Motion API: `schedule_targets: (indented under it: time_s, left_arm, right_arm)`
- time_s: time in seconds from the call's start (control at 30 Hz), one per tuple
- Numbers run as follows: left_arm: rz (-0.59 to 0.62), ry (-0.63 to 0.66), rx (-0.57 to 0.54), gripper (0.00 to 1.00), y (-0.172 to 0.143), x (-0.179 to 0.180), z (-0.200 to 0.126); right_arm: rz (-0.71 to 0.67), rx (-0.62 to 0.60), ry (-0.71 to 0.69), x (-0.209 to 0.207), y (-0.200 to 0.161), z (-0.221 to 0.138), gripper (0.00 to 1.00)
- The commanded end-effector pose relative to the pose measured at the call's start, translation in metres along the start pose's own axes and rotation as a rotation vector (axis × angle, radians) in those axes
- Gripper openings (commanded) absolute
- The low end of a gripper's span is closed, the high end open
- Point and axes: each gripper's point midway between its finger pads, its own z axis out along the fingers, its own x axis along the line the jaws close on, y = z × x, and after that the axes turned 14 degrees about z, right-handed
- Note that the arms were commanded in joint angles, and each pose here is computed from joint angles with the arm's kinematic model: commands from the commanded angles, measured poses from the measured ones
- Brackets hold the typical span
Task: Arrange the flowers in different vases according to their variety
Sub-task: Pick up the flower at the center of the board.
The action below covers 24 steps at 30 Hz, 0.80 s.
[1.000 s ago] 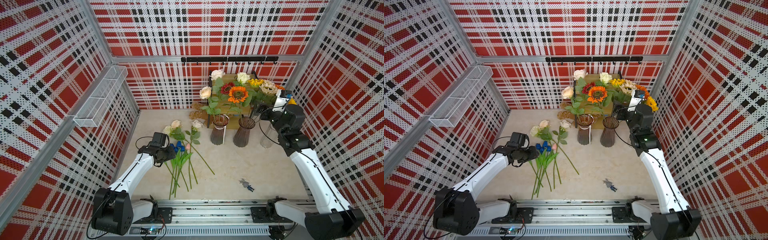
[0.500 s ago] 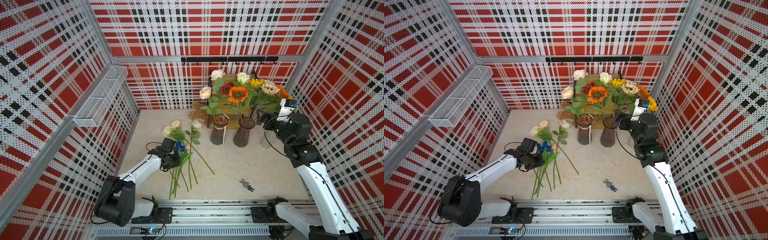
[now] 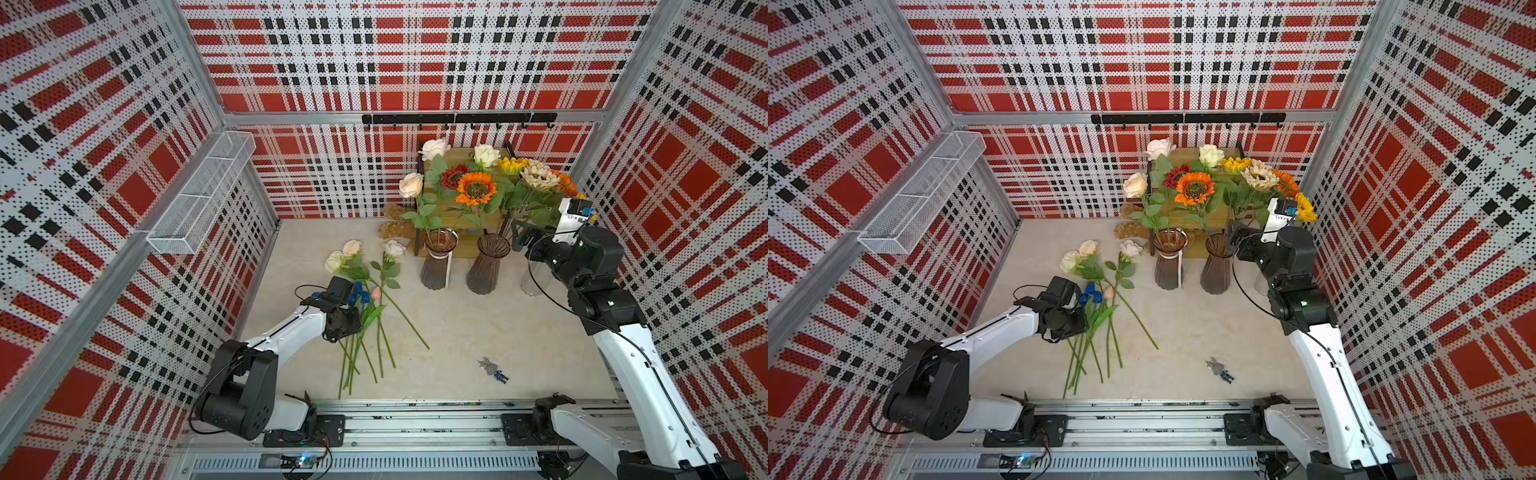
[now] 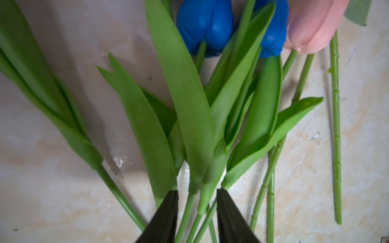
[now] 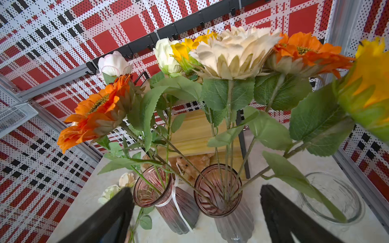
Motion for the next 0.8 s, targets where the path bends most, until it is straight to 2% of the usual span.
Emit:
schedule_targets:
  time_s: [0.0, 0.2, 0.47, 0.6, 0.77]
  left_arm:
    - [0.012, -0.001, 0.010, 0.34, -0.001, -0.002, 0.004]
    - [0.016, -0.001, 0.031, 0.28, -0.006, -0.002, 0.011]
    - [0.020, 0.007, 0.041, 0.17, -0.009, -0.001, 0.013]
    - [0.027, 0.011, 0.050, 0.13, -0.012, -0.001, 0.016]
    - [0.034, 0.012, 0.038, 0.04, -0.004, -0.002, 0.012]
  right_arm:
    - [0.014, 0.019, 0.024, 0.005, -0.001, -0.002, 0.99]
    - [0.019, 0.072, 0.056, 0.013, -0.015, 0.000, 0.97]
    - [-0.012, 0.248, 0.104, 0.047, -0.088, 0.011, 0.97]
    - [0.008, 0.290, 0.134, 0.057, -0.108, 0.012, 0.96]
    - [0.012, 0.366, 0.146, 0.067, -0.140, 0.014, 0.96]
